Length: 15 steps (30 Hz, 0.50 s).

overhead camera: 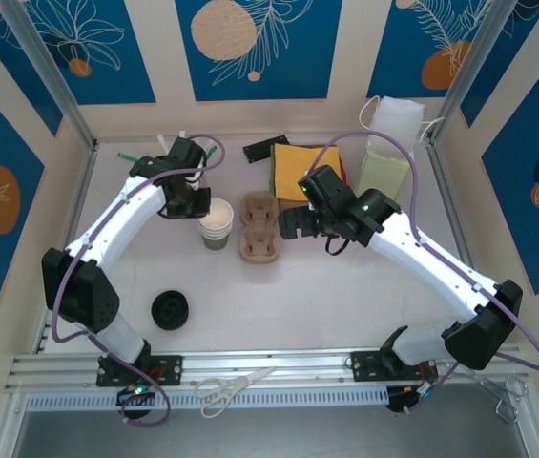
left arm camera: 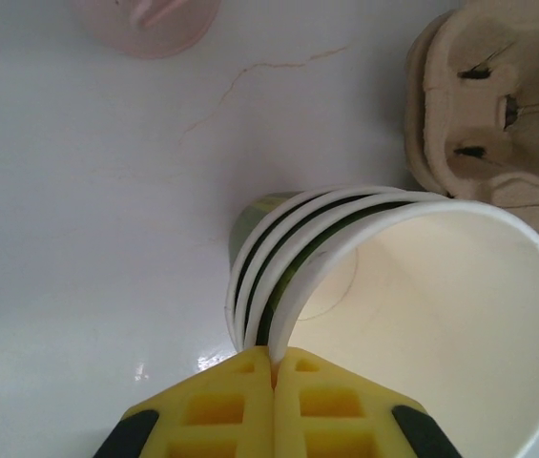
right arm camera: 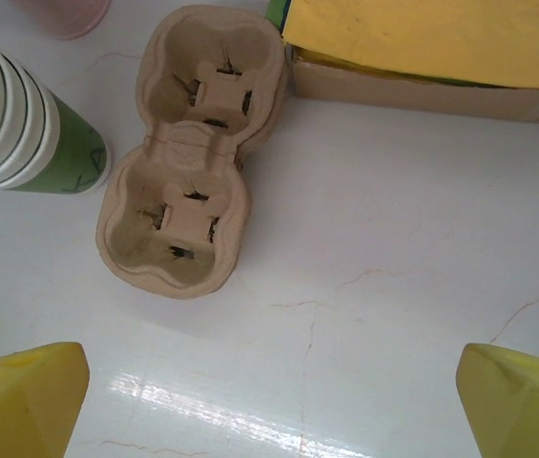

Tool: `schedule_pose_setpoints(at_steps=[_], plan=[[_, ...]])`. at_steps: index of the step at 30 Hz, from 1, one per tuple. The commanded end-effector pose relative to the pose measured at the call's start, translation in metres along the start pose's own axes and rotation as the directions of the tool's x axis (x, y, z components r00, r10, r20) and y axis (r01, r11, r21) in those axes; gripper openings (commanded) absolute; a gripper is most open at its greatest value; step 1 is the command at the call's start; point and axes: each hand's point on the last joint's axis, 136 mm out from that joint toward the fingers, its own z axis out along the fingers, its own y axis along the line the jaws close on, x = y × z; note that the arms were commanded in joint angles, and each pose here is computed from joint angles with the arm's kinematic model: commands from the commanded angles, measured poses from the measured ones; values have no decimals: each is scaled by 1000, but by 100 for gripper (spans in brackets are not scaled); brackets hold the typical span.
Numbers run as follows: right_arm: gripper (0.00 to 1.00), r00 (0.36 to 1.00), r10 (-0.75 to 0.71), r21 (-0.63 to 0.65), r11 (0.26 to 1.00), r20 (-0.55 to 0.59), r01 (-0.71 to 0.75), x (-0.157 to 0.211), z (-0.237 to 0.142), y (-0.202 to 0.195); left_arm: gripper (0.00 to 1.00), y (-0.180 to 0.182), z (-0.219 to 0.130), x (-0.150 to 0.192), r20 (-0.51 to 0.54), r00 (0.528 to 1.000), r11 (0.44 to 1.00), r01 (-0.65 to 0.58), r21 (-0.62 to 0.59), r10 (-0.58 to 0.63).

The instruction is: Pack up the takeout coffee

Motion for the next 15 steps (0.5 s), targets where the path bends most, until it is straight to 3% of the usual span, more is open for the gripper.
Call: schedule_pose_setpoints(at_steps=[1, 15], plan=[[99, 1000, 5, -1, 1000, 26, -5, -3, -6, -3, 0, -1, -25, -4, 37, 999, 1000, 8, 27, -9], [99, 1000, -3, -16, 1000, 22, 3, -5, -4, 1, 0, 16, -22, 1, 26, 997, 996, 75, 43, -76]])
